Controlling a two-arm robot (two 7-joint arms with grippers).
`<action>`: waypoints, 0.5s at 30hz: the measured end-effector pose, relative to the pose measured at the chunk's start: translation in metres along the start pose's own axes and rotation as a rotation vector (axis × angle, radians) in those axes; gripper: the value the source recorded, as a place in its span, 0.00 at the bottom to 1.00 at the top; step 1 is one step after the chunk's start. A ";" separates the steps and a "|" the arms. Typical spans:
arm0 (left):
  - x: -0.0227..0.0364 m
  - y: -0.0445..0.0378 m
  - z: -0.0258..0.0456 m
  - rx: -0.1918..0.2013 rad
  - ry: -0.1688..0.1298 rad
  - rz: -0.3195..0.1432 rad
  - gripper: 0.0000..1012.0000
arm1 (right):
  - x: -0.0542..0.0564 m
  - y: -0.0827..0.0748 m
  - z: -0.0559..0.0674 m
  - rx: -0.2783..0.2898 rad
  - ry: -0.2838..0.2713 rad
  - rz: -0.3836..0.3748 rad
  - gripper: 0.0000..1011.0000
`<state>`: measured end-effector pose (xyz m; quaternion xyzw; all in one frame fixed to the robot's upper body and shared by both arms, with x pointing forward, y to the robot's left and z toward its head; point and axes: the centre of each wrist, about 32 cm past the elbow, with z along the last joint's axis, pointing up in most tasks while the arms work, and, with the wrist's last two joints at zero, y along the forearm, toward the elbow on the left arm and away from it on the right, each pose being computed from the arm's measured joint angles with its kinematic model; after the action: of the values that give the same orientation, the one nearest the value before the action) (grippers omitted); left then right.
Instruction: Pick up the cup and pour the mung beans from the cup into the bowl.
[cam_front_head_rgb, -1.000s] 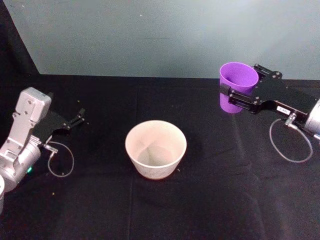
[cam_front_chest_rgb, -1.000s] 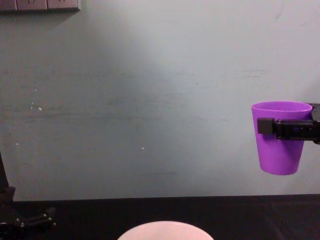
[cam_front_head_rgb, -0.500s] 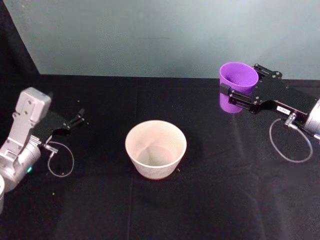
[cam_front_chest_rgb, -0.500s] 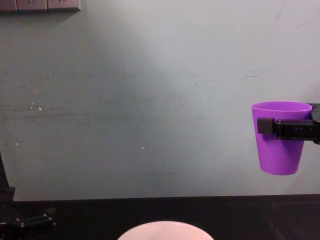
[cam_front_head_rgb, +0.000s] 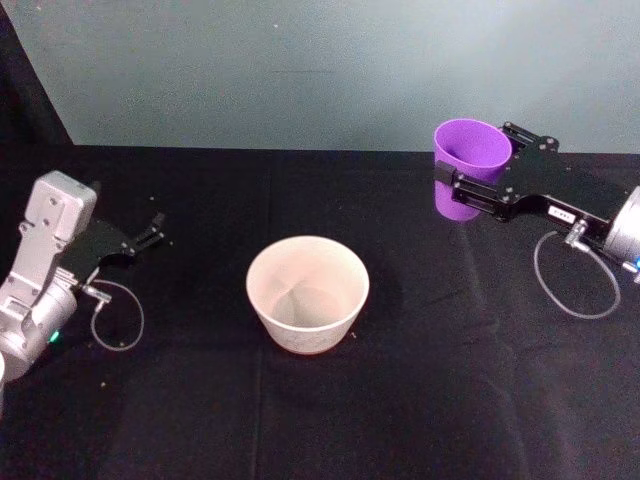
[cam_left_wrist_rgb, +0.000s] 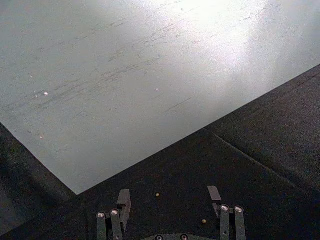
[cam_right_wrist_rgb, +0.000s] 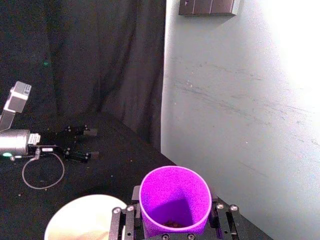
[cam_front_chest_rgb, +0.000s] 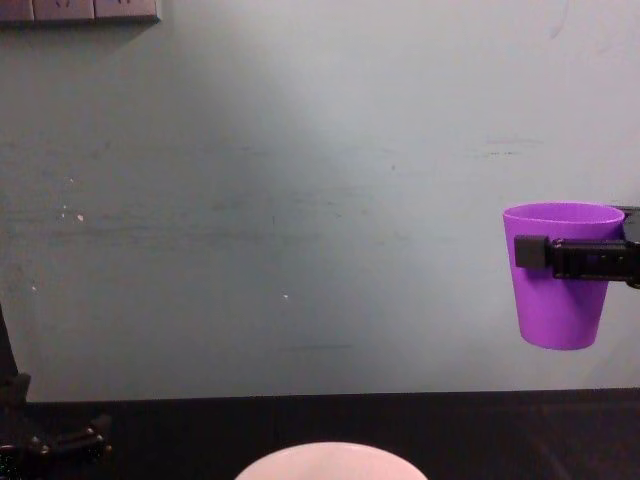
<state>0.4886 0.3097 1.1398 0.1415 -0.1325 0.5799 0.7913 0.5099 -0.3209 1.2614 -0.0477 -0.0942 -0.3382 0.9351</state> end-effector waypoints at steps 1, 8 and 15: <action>0.0000 0.0000 0.0000 0.000 0.000 0.000 0.99 | 0.000 0.000 0.000 0.000 0.000 0.000 0.73; 0.0000 0.0000 0.0000 0.000 0.000 0.000 0.99 | 0.000 0.000 0.000 0.000 0.000 0.000 0.73; 0.0000 0.0000 0.0000 0.000 0.000 0.000 0.99 | 0.000 0.000 0.000 0.000 0.000 0.000 0.73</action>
<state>0.4886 0.3097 1.1398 0.1415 -0.1324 0.5799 0.7913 0.5099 -0.3209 1.2614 -0.0477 -0.0942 -0.3382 0.9351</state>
